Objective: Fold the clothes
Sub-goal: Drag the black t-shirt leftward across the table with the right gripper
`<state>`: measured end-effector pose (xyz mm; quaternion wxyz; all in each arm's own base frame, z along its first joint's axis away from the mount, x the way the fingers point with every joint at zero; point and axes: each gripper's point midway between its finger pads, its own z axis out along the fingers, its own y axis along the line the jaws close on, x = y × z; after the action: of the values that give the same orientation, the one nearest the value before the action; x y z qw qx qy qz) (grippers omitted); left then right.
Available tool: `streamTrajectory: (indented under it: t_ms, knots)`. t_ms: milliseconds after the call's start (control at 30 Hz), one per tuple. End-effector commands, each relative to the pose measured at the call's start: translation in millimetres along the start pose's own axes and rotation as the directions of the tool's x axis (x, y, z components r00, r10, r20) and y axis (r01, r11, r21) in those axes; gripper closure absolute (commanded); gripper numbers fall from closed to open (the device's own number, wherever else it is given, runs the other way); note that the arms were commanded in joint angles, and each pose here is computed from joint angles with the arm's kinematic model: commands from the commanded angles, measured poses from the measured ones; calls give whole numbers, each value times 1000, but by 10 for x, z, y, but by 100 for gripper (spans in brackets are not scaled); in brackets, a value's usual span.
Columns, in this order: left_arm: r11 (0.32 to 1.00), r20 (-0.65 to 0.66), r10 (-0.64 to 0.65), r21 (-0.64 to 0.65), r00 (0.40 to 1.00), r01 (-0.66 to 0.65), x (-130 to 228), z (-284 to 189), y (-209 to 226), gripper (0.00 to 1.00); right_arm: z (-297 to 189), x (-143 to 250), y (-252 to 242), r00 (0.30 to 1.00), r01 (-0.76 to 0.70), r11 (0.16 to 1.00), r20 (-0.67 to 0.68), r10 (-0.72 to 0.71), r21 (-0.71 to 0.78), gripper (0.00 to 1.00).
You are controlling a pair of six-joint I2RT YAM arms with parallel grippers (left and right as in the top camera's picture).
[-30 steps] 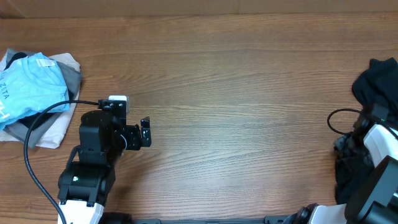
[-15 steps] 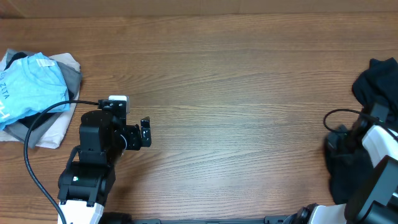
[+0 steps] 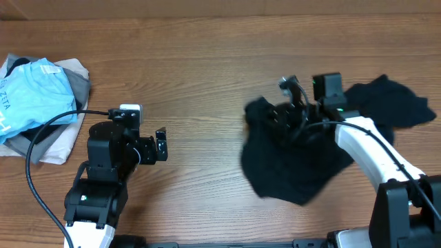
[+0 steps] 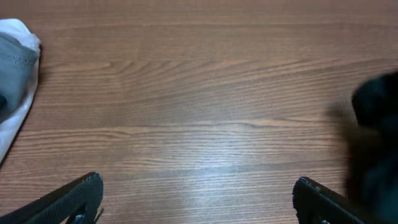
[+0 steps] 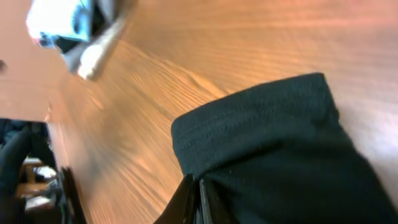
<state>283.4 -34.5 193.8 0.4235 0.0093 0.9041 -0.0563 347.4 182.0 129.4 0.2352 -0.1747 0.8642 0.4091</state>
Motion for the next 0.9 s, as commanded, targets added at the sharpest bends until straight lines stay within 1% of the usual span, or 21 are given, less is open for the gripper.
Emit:
streamTrajectory:
  t_ms: [0, 33, 67, 100, 133, 167, 200, 233, 267, 300, 367, 400, 433, 500, 533, 567, 667, 700, 733, 800, 867]
  knots:
    - [1000, 46, 19, 14, 999, -20, -158, -59, -26, 0, -119, -452, 196, 996, -14, 999, 89, 17, -39, 74]
    - [1000, 49, 19, 14, 999, -20, -166, -60, -26, 0, -144, -491, 193, 995, -19, 999, 96, 22, -33, 66]
    - [1000, 54, 19, 15, 998, -20, -178, -61, -28, 0, -214, -567, 171, 994, -25, 1000, 107, 26, -13, 43]
    - [1000, 56, 19, 14, 998, -20, -182, -61, -27, 0, -264, -599, 116, 993, -42, 999, 112, 39, 17, 25]
    - [1000, 56, 19, 14, 998, -20, -181, -60, -27, 0, -319, -615, 38, 992, -67, 996, 113, 60, 58, 16]
    - [1000, 56, 19, 14, 998, -20, -181, -60, -27, 0, -398, -607, -115, 989, -108, 985, 113, 93, 138, 0]
    - [1000, 56, 19, 14, 998, -20, -183, -61, -27, 0, -448, -587, -211, 987, -135, 973, 112, 115, 189, 0]
    - [1000, 56, 18, 16, 998, -19, -183, -60, -29, 0, -596, -500, -475, 973, -228, 918, 123, 198, 326, 0]
    - [1000, 57, 10, 21, 998, -11, -185, -60, -39, 0, -680, -441, -599, 961, -276, 879, 134, 242, 390, 0]
    - [1000, 59, -3, 27, 998, 1, -192, -61, -48, 0, -840, -327, -799, 934, -356, 796, 166, 316, 490, 0]
    - [998, 63, -28, 49, 998, 25, -206, -63, -84, 0, -1100, -142, -1043, 879, -468, 655, 234, 416, 594, 0]
    - [997, 66, -46, 71, 997, 42, -222, -62, -120, 0, -1289, -8, -1176, 832, -536, 554, 288, 474, 637, 0]
    - [992, 67, -63, 111, 996, 55, -240, -58, -189, 0, -1461, 112, -1274, 784, -593, 468, 337, 522, 655, 0]
    - [976, 45, -107, 195, 993, 96, -243, -16, -332, 0, -1681, 259, -1375, 731, -644, 392, 377, 568, 657, 0]
    - [971, 29, -117, 215, 993, 108, -229, 3, -367, 0, -1759, 305, -1409, 713, -660, 369, 392, 581, 654, 0]
    - [954, -28, -137, 264, 990, 139, -155, 74, -470, 2, -1912, 390, -1478, 677, -692, 323, 424, 602, 646, 0]
    - [922, -149, -157, 332, 976, 199, 19, 224, -678, 5, -2158, 512, -1578, 619, -738, 254, 479, 622, 625, 0]
    - [907, -215, -167, 348, 962, 235, 123, 309, -784, 6, -2254, 566, -1609, 596, -755, 227, 500, 629, 615, 0]
    - [901, -252, -175, 349, 952, 258, 185, 358, -836, 6, -2314, 608, -1626, 579, -766, 207, 512, 634, 609, 0]
    - [879, -365, -185, 354, 912, 320, 389, 540, -1055, 6, -2454, 737, -1659, 532, -790, 155, 537, 655, 593, 0]
    - [869, -420, -191, 349, 887, 352, 505, 667, -1196, 6, -2505, 803, -1663, 520, -792, 141, 536, 665, 594, 0]
